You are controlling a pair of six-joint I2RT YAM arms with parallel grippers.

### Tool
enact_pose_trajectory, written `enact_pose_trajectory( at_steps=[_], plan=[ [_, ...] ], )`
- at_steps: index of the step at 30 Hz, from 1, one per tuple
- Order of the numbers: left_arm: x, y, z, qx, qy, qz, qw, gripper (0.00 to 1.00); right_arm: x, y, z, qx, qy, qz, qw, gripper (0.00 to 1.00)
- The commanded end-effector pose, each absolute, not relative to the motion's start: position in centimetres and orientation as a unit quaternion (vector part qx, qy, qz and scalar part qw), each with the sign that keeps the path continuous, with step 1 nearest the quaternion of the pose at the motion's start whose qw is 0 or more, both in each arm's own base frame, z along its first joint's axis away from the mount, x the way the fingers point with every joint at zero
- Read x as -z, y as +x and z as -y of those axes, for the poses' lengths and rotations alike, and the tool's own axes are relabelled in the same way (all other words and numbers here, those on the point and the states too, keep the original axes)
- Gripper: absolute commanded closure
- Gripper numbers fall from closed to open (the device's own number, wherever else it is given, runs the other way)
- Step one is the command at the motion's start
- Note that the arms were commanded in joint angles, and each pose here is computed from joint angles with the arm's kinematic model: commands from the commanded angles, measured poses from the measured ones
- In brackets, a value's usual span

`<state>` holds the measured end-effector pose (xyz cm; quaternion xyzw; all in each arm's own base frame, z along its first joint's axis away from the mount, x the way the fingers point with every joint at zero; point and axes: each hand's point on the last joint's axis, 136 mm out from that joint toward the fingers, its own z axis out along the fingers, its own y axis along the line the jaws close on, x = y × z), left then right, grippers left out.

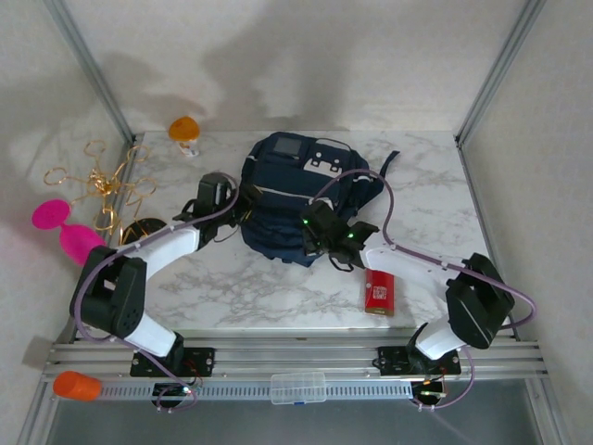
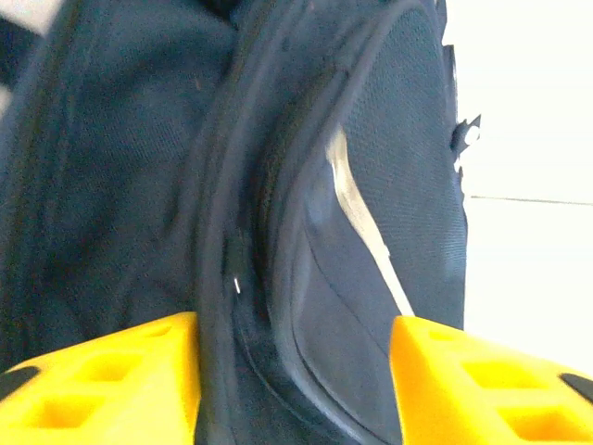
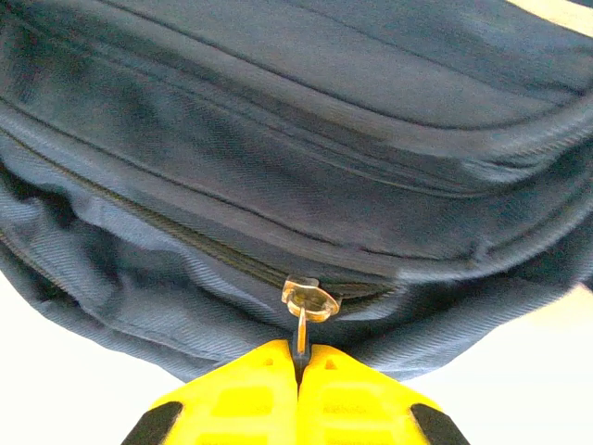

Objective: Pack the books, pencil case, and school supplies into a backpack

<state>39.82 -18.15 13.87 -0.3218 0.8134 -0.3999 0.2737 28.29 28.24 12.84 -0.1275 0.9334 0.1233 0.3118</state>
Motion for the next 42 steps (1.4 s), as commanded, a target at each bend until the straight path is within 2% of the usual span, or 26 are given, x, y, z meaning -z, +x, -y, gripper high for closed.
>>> enact_pose_trajectory(
  at_steps=[1, 5, 9, 13, 17, 22, 28, 32, 42],
  plan=[
    [-16.2, 37.5, 21.5, 0.460, -0.338, -0.776, 0.268, 0.43, -14.1, 28.5, -30.4, -0.153, -0.142, -0.925, 0.318, 1.00],
    [-16.4, 35.6, 24.8, 0.501, -0.371, -0.744, 0.242, 0.42, -14.0, 28.4, -30.5, -0.156, -0.146, -0.923, 0.320, 1.00],
    [-16.5, 35.3, 26.7, 0.529, -0.405, -0.705, 0.244, 0.46, -13.3, 28.2, -30.0, -0.148, -0.147, -0.925, 0.318, 1.00],
    [-15.5, 35.1, 27.6, 0.488, -0.407, -0.731, 0.247, 0.46, -13.0, 28.2, -29.3, -0.135, -0.144, -0.926, 0.321, 1.00],
    [-13.7, 35.4, 26.6, 0.452, -0.422, -0.744, 0.253, 0.69, -12.8, 28.4, -28.3, -0.115, -0.133, -0.929, 0.327, 1.00],
    [-13.3, 35.9, 22.4, 0.374, -0.433, -0.765, 0.296, 1.00, -12.4, 28.6, -25.2, -0.070, -0.097, -0.938, 0.326, 1.00],
    [-14.2, 37.0, 15.2, 0.304, -0.408, -0.796, 0.327, 1.00, -11.4, 27.4, -19.9, -0.037, -0.062, -0.948, 0.309, 1.00],
    [-14.2, 37.7, 11.4, 0.281, -0.387, -0.815, 0.326, 1.00, -10.2, 28.8, -17.1, -0.031, -0.032, -0.949, 0.311, 1.00],
    [-13.8, 39.3, 10.6, 0.288, -0.329, -0.848, 0.299, 1.00, -10.9, 36.2, -13.4, 0.028, 0.031, -0.932, 0.361, 1.00]
  ],
)
